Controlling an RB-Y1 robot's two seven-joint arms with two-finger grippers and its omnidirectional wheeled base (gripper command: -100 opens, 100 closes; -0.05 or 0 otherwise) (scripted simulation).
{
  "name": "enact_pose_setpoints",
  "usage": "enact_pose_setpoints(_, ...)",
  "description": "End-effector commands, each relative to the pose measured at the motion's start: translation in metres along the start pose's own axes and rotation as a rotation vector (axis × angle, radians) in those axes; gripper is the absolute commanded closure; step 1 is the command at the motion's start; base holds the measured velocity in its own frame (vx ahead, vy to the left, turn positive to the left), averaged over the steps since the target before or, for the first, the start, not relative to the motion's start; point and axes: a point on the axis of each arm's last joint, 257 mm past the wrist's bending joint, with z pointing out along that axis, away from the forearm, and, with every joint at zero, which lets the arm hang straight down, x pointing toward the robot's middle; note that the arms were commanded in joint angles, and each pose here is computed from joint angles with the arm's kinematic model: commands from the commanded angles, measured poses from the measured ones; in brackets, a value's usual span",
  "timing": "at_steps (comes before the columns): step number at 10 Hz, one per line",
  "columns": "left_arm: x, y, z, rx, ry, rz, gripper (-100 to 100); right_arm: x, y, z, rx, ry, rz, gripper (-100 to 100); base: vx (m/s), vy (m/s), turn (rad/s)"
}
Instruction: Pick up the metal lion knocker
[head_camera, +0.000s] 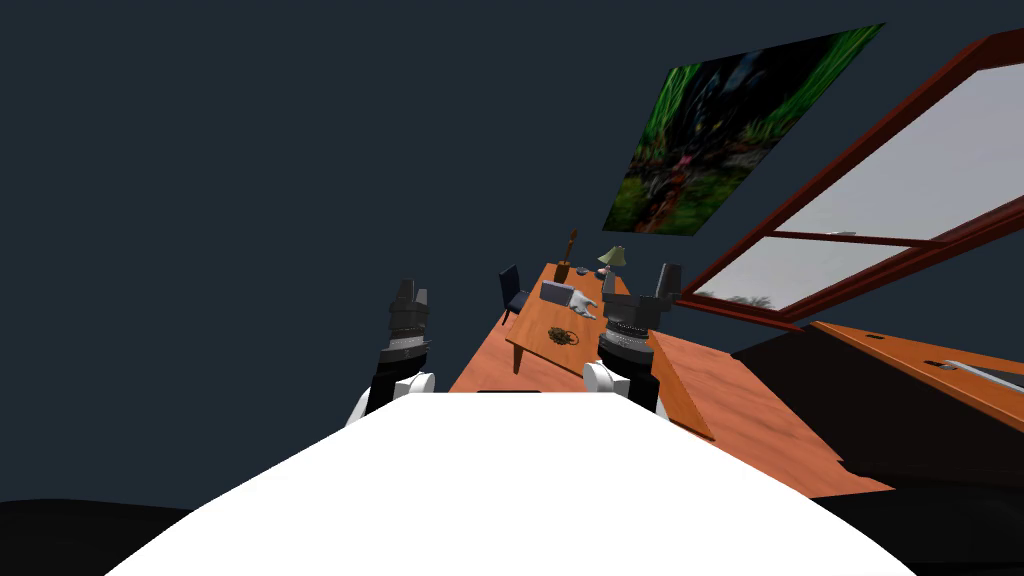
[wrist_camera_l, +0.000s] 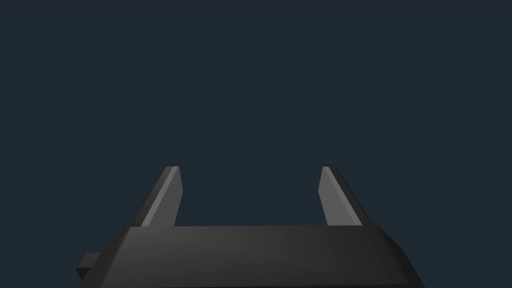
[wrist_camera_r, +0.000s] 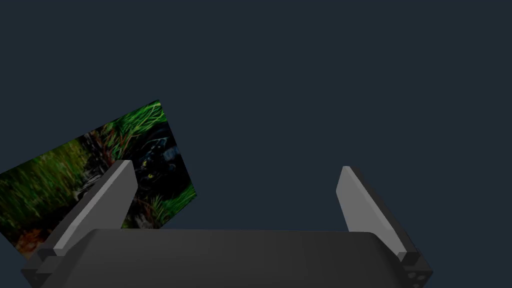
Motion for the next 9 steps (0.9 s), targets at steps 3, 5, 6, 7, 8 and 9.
enact_pose_setpoints(3, 0.000, 0.000, 0.000, 0.000, 0.000, 0.000, 0, 0.012, -0.030, -0.014, 0.083, 0.106, -0.060, -100, -0.014, 0.011, 0.009)
enact_pose_setpoints(5, 0.000, 0.000, 0.000, 0.000, 0.000, 0.000, 0, 0.015, -0.044, -0.021, 0.121, 0.147, -0.088, -100, -0.022, 0.017, 0.008)
enact_pose_setpoints(6, 0.000, 0.000, 0.000, 0.000, 0.000, 0.000, 0, 0.018, -0.059, -0.031, 0.163, 0.190, -0.120, -100, -0.019, 0.015, 0.011)
enact_pose_setpoints(7, 0.000, 0.000, 0.000, 0.000, 0.000, 0.000, 0, 0.019, -0.076, -0.042, 0.210, 0.230, -0.154, -100, -0.029, 0.020, 0.023)
enact_pose_setpoints(8, 0.000, 0.000, 0.000, 0.000, 0.000, 0.000, 0, 0.020, -0.093, -0.056, 0.258, 0.272, -0.191, -100, -0.034, 0.025, 0.032)
enact_pose_setpoints(9, 0.000, 0.000, 0.000, 0.000, 0.000, 0.000, 0, 0.020, -0.094, -0.057, 0.260, 0.287, -0.196, -100, -0.022, 0.022, 0.005)
